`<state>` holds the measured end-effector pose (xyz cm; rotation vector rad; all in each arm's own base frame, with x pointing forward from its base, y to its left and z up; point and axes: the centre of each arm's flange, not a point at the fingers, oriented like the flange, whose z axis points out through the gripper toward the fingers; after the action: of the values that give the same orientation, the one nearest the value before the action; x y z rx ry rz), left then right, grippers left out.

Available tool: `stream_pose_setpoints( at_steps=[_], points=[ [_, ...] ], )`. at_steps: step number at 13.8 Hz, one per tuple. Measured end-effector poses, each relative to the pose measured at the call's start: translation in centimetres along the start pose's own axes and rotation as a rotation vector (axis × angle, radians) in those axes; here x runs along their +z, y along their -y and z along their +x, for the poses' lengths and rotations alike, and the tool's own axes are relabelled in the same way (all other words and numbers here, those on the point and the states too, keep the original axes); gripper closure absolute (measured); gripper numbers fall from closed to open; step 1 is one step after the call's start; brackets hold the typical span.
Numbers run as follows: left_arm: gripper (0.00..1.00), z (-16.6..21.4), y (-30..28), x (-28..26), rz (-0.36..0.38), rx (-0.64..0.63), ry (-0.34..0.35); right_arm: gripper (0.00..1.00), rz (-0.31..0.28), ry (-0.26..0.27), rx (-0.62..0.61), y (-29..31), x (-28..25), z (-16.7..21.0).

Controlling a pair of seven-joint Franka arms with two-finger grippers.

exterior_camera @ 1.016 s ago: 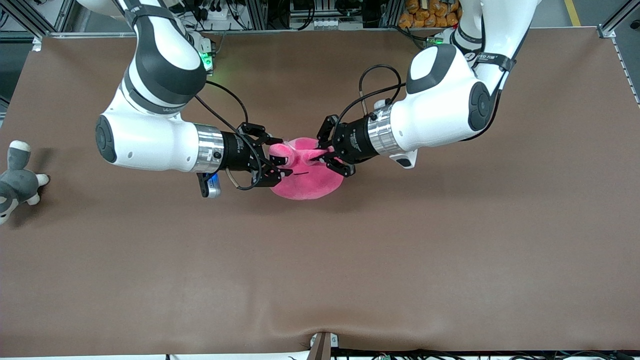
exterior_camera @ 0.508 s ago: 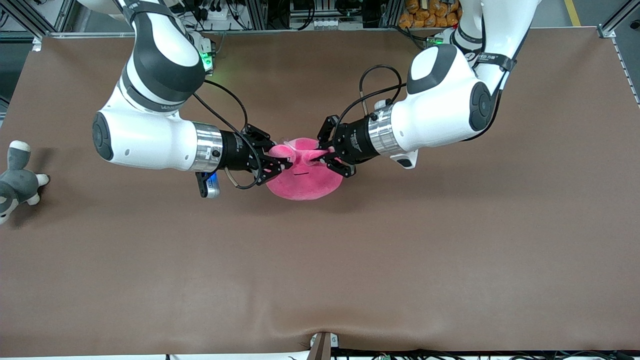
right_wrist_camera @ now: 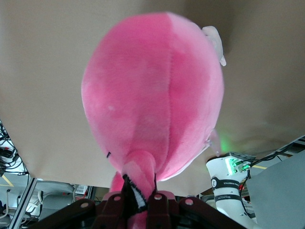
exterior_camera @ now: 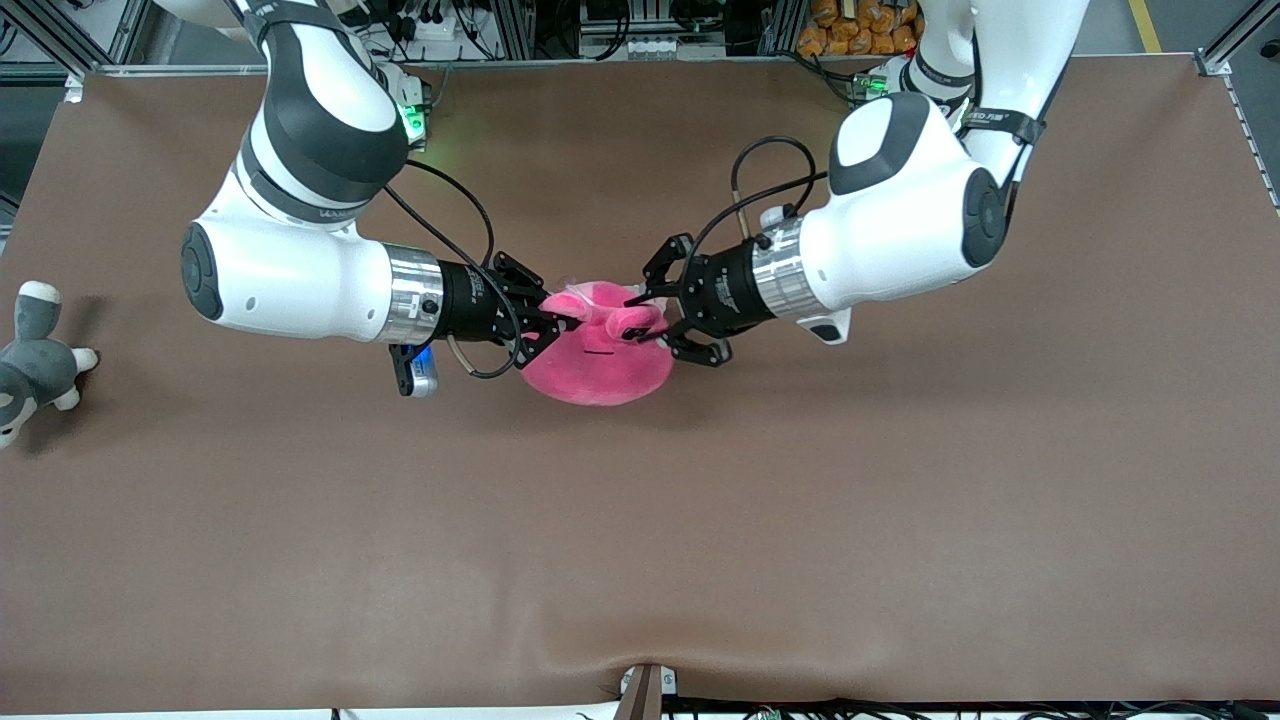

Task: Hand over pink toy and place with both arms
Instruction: 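Open the left gripper and pull it away from the plush, then carry the plush with the right gripper while the left gripper retracts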

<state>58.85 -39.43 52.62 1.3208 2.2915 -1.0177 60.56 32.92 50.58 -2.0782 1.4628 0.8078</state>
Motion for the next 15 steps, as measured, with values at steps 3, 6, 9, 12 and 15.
stream_pose_setpoints(
  at_steps=[3,6,9,12,15],
  points=[
    [0.12,0.8,-0.7,-3.7,-0.099,0.084,-0.111,0.87,0.015,-0.010,0.011,0.2,-1.0,1.1],
    [0.00,1.6,-0.8,-7.2,-0.185,0.264,-0.225,0.87,0.035,-0.039,-0.038,0.5,-3.6,4.1],
    [0.00,3.2,-3.1,-10.9,-0.207,0.432,-0.282,0.87,0.017,-0.040,-0.074,0.0,-7.0,8.5],
    [0.00,5.5,-5.6,-13.2,-0.181,0.597,-0.371,0.87,0.030,-0.041,-0.071,-0.7,-10.9,13.9],
    [0.00,6.6,-5.7,-15.7,-0.154,0.795,-0.451,0.87,-0.017,-0.041,-0.155,-2.4,-13.2,19.8]
  ],
)
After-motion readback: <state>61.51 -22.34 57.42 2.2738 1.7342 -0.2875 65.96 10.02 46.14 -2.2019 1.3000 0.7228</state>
